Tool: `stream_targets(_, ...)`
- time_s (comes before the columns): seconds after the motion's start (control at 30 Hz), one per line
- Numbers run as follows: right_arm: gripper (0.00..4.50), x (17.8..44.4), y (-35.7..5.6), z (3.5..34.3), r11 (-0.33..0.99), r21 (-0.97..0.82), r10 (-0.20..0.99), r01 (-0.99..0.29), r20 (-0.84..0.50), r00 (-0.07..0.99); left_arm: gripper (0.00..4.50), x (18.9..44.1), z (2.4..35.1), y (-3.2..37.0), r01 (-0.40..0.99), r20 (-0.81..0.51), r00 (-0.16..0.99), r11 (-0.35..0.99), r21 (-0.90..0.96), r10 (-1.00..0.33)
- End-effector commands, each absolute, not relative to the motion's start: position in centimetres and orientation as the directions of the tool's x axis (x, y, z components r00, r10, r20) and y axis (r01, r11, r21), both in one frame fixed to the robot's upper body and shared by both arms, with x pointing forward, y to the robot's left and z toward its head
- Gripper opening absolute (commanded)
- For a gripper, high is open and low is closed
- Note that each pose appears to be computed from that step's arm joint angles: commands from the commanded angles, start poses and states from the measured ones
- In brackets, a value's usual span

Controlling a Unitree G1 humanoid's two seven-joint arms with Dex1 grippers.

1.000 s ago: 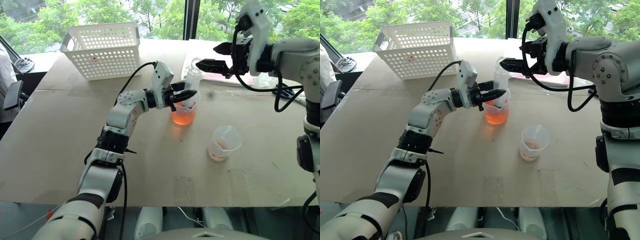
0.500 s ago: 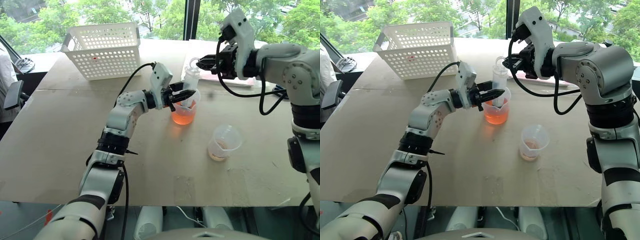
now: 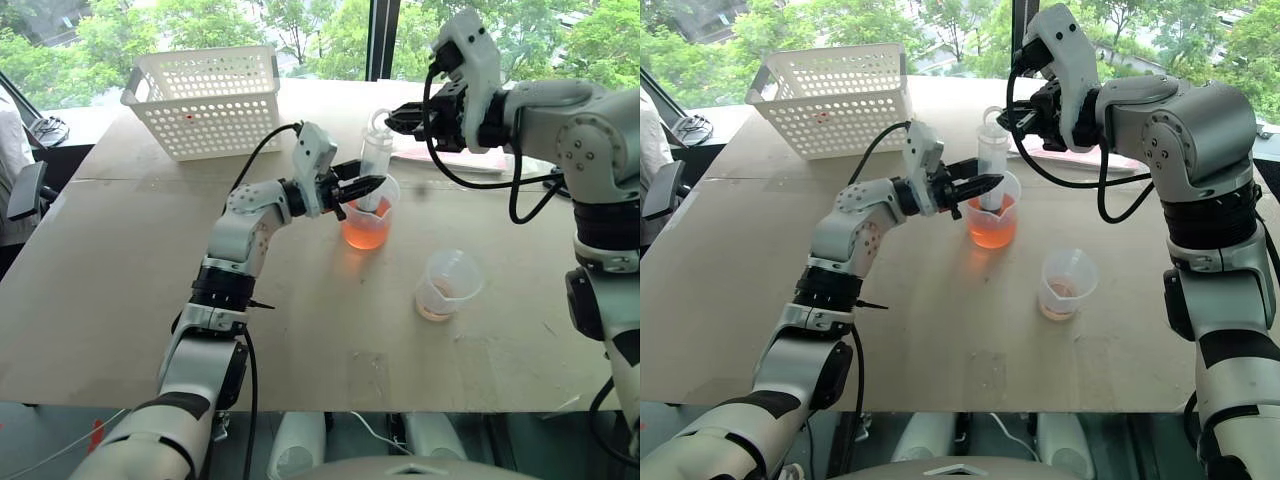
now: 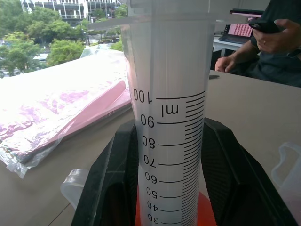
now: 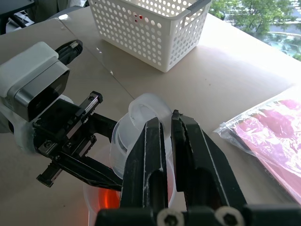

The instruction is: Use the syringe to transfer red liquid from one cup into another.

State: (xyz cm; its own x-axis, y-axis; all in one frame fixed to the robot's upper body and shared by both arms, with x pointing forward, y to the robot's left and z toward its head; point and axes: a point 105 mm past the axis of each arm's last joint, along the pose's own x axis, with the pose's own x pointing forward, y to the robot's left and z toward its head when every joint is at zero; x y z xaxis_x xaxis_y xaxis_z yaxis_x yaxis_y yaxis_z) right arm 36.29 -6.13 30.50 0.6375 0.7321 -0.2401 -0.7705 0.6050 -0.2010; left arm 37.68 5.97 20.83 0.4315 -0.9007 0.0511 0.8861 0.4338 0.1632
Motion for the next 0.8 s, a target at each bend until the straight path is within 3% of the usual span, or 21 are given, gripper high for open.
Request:
stream_targets(0.03,0.09,35.9,-7.4,36.2,0.661,-0.298,0.711,-0.689,-0.045,0.701,1.27,36.7,20.7,4.9,0.914,0.027,0.362,0.36,0.189,-0.932)
stream_targets(0.8,0.09,36.0,-8.0,37.6,0.678,-0.316,0.699,-0.664,-0.003,0.715,1.27,36.5,19.6,4.9,0.923,-0.008,0.349,0.343,0.173,-0.937)
